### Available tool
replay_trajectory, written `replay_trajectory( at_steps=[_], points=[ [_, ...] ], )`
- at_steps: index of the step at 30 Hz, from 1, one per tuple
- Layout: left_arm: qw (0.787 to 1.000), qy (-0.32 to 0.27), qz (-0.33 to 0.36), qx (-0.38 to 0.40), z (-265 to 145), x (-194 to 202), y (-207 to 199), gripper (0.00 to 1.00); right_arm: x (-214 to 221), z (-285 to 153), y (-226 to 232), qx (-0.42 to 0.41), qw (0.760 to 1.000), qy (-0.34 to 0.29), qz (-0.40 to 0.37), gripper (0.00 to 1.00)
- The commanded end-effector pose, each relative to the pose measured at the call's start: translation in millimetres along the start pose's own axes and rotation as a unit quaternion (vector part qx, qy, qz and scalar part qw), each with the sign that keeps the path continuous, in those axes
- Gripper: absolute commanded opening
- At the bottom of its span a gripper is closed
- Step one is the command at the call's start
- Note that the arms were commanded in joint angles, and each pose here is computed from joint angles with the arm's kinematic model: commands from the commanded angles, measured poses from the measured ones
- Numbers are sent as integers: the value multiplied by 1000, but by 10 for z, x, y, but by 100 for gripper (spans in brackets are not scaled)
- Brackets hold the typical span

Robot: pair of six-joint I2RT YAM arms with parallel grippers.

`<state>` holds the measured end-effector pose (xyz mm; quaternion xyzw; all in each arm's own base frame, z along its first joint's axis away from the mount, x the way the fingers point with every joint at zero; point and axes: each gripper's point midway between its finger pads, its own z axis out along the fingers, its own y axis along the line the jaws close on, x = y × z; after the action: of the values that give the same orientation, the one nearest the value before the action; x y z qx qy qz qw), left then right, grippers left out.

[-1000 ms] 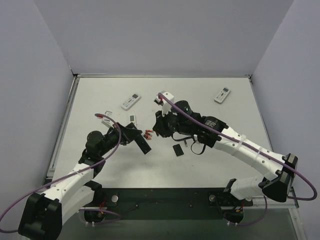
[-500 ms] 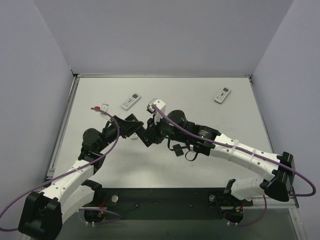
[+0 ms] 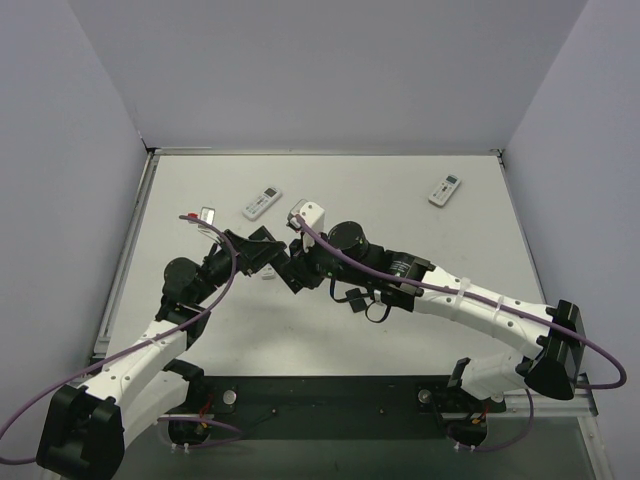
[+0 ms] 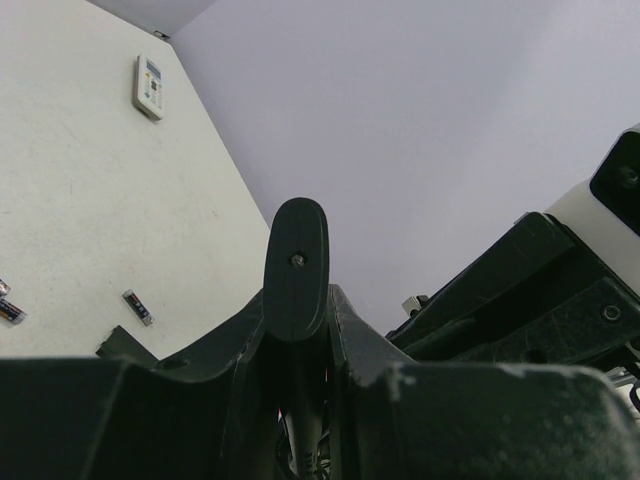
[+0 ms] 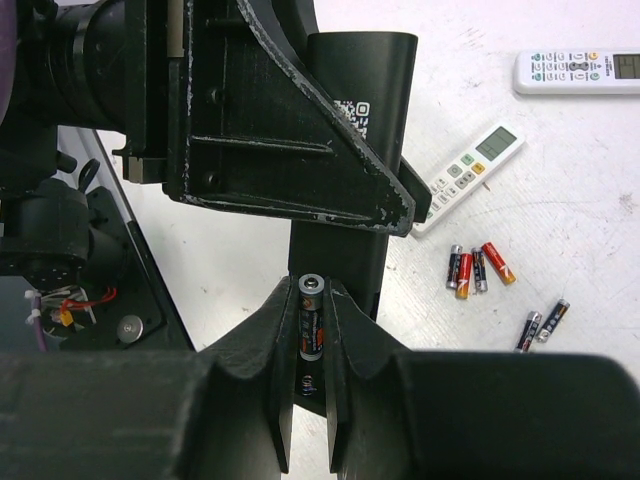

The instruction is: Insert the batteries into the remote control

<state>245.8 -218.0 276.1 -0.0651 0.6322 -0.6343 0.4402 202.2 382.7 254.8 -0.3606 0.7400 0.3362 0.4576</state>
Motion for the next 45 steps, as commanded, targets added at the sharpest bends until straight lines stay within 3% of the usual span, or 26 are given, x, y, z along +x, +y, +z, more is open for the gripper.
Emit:
replay_trajectory(
  at_steps=[1,27,45],
  points=[
    [998,-25,8,59,12,-158,-387,0,45,33,17,0,1000,2,-12,0],
    [996,-44,19,73,-21,-205,-440,0,334,60,-79,35,998,47,0,1],
    [999,-30,15,32,-85,-65,-170,0,234,100,-95,45,998,30,12,30]
  ],
)
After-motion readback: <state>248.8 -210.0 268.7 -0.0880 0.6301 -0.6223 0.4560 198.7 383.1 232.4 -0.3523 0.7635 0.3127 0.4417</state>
